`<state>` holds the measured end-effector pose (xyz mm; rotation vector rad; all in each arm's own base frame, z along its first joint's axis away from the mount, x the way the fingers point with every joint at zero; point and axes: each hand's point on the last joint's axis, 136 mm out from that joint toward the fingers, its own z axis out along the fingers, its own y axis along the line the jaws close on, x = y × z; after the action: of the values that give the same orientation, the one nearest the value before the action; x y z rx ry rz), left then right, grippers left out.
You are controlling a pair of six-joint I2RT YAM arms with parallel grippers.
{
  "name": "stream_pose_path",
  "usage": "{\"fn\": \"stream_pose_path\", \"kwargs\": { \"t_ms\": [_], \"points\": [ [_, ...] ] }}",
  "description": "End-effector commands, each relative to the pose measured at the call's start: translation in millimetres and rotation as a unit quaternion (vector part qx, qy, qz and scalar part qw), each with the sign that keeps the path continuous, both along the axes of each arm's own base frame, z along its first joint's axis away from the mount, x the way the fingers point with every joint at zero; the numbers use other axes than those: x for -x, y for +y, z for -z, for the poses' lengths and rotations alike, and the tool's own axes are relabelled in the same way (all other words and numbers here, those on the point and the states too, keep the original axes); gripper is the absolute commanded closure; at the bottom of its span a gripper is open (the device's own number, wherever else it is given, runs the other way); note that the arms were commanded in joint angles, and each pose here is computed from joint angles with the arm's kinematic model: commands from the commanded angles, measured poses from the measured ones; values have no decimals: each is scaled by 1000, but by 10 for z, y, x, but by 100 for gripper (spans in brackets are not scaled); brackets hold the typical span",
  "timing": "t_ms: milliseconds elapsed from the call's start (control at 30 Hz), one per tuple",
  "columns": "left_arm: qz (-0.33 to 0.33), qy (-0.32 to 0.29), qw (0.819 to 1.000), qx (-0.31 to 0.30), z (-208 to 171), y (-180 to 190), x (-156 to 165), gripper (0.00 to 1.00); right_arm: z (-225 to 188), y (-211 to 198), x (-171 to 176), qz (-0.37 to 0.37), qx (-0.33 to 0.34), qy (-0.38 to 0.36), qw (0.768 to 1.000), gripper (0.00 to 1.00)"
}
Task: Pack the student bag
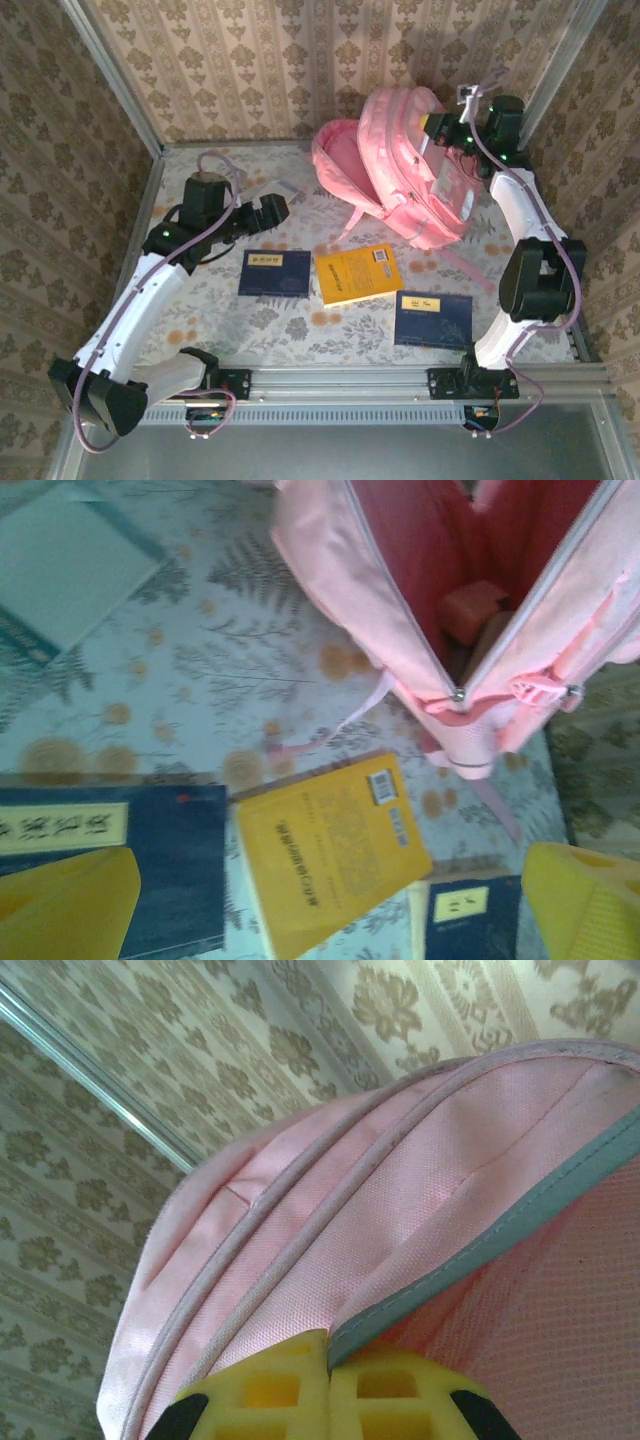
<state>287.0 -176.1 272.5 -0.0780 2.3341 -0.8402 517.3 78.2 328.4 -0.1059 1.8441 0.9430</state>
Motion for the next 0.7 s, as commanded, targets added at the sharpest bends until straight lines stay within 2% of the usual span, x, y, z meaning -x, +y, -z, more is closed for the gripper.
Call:
{"fn": "stream_pose_path", "kwargs": {
  "t_ms": [0, 67, 167, 267, 367, 533, 667],
  "points": [
    [-39, 13, 999, -36, 115, 289, 26, 0, 117, 284, -75, -28, 57, -6, 998, 97],
    [-55, 26, 998, -28, 173, 384, 1, 0, 385, 406, -115, -31, 82, 21, 996, 90],
    [-85, 54, 995, -16, 303, 534, -35, 0, 603, 466, -176, -12, 92, 43, 995, 71],
    [-109, 71, 991, -21, 396, 658, -76, 0, 621, 362, -233, 37, 83, 50, 995, 50],
    [-136, 94, 985, -44, 491, 799, -129, 0, 482, 215, -192, 93, 89, 41, 991, 39],
    [-185, 128, 971, -77, 635, 1019, -322, 0, 336, 85, 63, 173, 128, 39, 976, 38],
    [-211, 136, 965, -71, 813, 1148, -672, 0, 346, 300, 493, 197, 128, 14, 972, 40]
  ]
}}
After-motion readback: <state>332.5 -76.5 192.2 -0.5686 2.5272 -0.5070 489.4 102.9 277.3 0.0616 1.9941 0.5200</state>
